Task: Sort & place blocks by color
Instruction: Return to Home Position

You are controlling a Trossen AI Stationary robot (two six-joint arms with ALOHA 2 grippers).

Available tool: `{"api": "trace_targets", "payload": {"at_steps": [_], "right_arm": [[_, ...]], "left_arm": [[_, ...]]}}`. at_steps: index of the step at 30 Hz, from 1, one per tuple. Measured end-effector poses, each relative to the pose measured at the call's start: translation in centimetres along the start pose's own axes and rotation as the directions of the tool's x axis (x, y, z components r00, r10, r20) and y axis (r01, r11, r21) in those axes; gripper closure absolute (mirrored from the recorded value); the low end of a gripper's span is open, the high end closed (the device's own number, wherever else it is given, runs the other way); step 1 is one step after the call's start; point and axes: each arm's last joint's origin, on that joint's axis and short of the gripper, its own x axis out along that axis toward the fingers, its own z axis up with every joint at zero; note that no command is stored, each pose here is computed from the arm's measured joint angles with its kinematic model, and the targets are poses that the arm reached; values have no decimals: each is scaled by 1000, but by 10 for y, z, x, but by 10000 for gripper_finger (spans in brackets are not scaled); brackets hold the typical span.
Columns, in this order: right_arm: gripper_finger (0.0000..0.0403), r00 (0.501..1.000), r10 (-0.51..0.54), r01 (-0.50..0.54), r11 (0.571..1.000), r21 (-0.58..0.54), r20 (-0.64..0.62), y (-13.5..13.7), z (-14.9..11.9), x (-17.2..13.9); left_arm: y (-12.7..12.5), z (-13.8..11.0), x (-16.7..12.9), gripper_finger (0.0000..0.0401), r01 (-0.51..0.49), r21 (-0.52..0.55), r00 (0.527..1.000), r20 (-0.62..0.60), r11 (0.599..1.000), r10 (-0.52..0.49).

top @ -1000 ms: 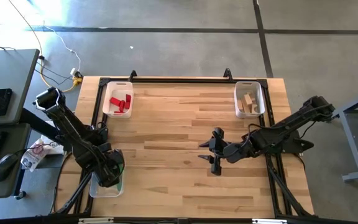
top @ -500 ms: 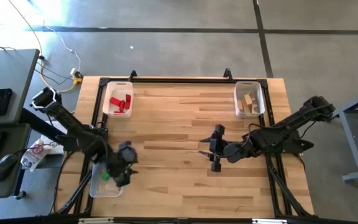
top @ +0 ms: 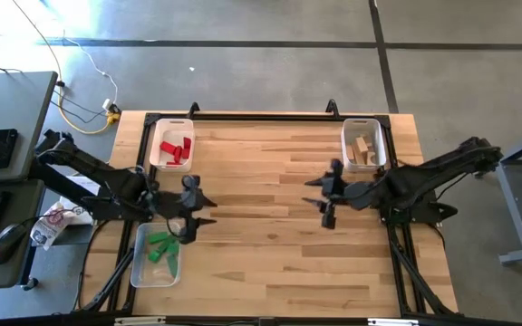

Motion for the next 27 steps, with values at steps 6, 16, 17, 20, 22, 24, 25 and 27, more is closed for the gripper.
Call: {"api": "trace_targets", "payload": {"at_steps": [6, 16, 17, 20, 22, 24, 25, 27], "right_arm": [[217, 996, -4, 1, 999, 37, 84, -21, -15, -22], [217, 953, 91, -136, 981, 141, 289, -35, -70, -35], [217, 948, 94, -145, 978, 149, 303, -36, -75, -36], [217, 934, 95, -160, 973, 165, 344, -39, -85, -38], [217, 929, 93, -163, 972, 169, 358, -40, -92, -38], [217, 930, 93, -162, 972, 168, 357, -41, -98, -38], [217, 930, 93, -162, 972, 170, 355, -41, -100, -38], [217, 934, 95, -161, 973, 165, 345, -41, -107, -36]], "left_arm": [[10, 6, -27, 197, 10, 27, 994, 110, 1000, -13], [28, -24, -45, 197, 5, -45, 972, 235, 999, 5], [30, -28, -45, 197, 9, -57, 968, 252, 998, 6], [33, -40, -41, 197, 24, -64, 951, 309, 998, -3], [34, -48, -37, 197, 24, -54, 945, 327, 998, -5], [36, -56, -33, 197, 26, -53, 941, 339, 998, -6], [36, -60, -31, 197, 26, -57, 938, 346, 998, -5], [38, -67, -27, 197, 27, -61, 935, 355, 998, -3]]}}
